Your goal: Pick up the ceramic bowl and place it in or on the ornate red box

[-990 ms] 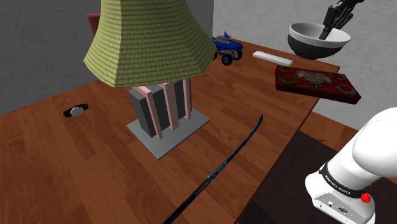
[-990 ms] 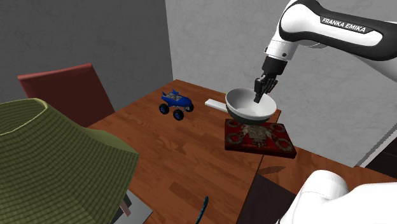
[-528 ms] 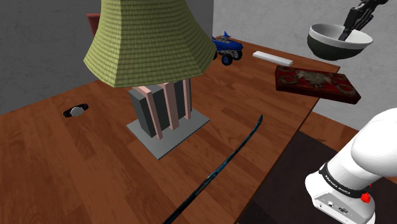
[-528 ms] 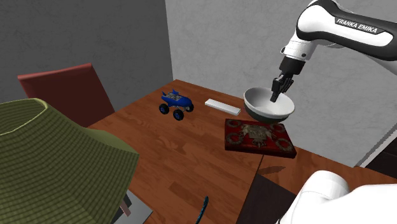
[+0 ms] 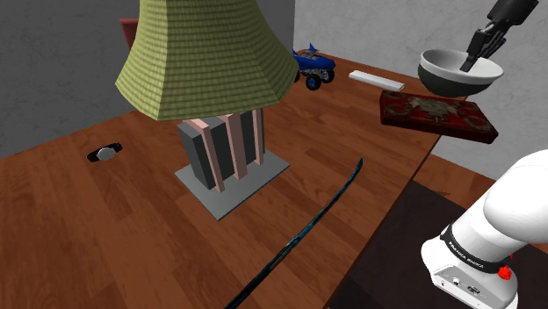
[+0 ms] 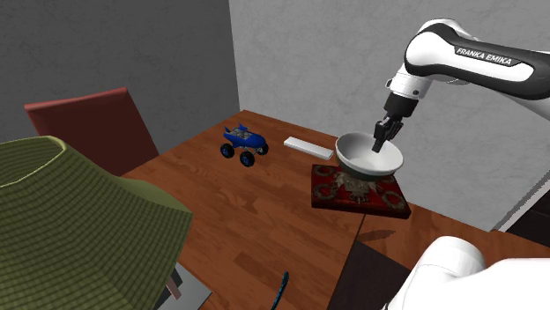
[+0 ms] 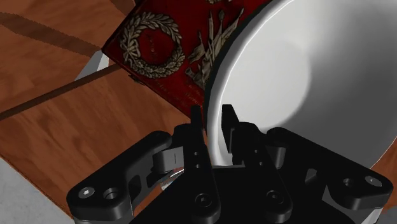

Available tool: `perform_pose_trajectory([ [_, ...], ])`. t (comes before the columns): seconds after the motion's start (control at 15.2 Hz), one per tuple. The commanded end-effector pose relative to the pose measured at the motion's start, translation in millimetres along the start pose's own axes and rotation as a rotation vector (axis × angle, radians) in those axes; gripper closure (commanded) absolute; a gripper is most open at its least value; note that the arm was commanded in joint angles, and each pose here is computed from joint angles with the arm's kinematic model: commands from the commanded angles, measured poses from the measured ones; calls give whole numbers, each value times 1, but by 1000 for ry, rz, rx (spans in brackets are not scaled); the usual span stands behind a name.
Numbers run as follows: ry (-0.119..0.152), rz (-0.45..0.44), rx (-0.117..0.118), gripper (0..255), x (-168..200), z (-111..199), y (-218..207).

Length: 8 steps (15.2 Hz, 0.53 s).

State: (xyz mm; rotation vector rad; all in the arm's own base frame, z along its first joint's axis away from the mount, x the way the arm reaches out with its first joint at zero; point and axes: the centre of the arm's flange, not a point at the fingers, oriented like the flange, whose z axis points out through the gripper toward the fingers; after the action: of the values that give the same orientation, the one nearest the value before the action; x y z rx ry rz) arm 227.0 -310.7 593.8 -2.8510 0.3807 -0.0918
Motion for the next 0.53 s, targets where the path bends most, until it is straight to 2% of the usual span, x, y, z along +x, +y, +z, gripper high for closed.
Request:
perform_pose_trajectory([
  [0.0, 1, 0, 0, 255, 0, 10, 1],
  [0.46, 1, 0, 0, 255, -1, 39, 9],
])
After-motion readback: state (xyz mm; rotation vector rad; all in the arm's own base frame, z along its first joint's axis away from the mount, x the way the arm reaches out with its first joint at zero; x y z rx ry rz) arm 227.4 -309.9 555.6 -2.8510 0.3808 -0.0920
